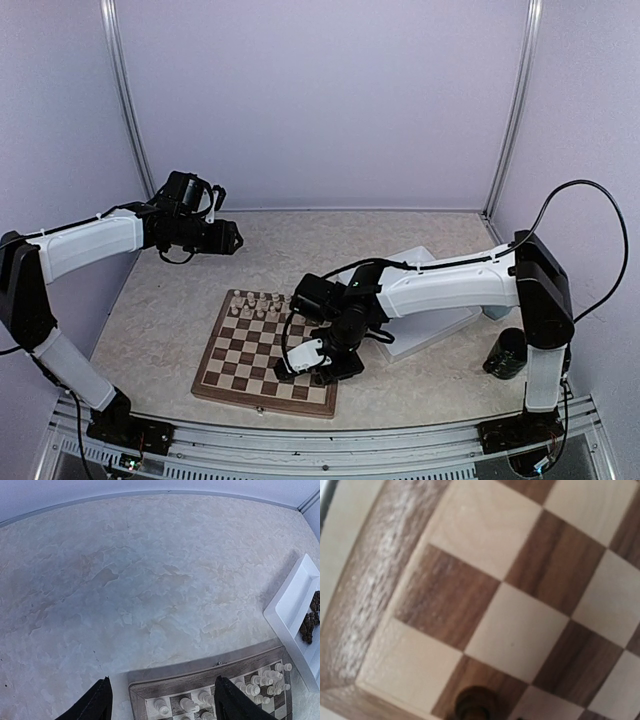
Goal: Set up the chess pieces on the board
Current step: Place the pawn at a7, then pick up the chess pile from the storage box.
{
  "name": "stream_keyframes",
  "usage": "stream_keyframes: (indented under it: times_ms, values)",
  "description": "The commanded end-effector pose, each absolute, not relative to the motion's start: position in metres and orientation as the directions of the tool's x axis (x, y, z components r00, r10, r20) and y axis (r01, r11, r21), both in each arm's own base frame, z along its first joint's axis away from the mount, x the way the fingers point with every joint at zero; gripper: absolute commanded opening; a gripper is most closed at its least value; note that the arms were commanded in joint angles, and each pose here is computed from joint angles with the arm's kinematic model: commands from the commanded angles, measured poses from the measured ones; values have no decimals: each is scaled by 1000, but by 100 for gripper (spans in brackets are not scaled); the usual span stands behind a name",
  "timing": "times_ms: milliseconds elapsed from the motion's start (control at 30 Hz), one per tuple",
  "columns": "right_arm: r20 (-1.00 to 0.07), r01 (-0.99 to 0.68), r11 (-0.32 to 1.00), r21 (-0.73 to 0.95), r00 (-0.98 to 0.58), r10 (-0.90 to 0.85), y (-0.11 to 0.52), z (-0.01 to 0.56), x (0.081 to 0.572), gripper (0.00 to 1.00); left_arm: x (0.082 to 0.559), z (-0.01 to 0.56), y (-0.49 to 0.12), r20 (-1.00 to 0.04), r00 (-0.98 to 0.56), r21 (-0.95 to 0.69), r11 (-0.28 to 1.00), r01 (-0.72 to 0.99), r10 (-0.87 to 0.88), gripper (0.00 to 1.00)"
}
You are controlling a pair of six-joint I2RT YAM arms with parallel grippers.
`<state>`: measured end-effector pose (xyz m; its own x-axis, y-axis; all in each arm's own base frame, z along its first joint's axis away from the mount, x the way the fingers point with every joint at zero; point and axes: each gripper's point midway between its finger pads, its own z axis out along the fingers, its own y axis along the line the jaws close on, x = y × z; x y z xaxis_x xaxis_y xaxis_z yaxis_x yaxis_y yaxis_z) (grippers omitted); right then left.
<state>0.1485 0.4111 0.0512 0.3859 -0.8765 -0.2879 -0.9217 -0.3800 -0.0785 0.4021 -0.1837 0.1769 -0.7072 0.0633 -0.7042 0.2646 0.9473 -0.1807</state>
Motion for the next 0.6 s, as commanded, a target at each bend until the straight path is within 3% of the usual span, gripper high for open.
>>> stream_keyframes:
  times_ms: [0, 200, 233, 267, 567]
  values:
    - [-301, -926, -371, -77, 376, -877, 409, 60, 149, 37, 401, 176, -183, -701, -710, -179, 946, 270, 70, 69]
    - [-381, -945, -310, -101, 324, -866, 411, 103, 175, 49, 400, 190, -192, -736, -674, -209, 925, 316, 64, 71]
    - [-400, -953, -283, -112, 304, -864, 409, 113, 185, 50, 398, 201, -196, -757, -652, -226, 916, 332, 50, 91]
    - [-420, -960, -252, -120, 279, -864, 404, 122, 197, 50, 396, 208, -199, -772, -634, -238, 908, 344, 38, 98]
    - [-581, -972, 187, -140, -72, -810, 301, 168, 324, 51, 380, 290, -225, -913, -398, -88, 907, 413, 93, 99]
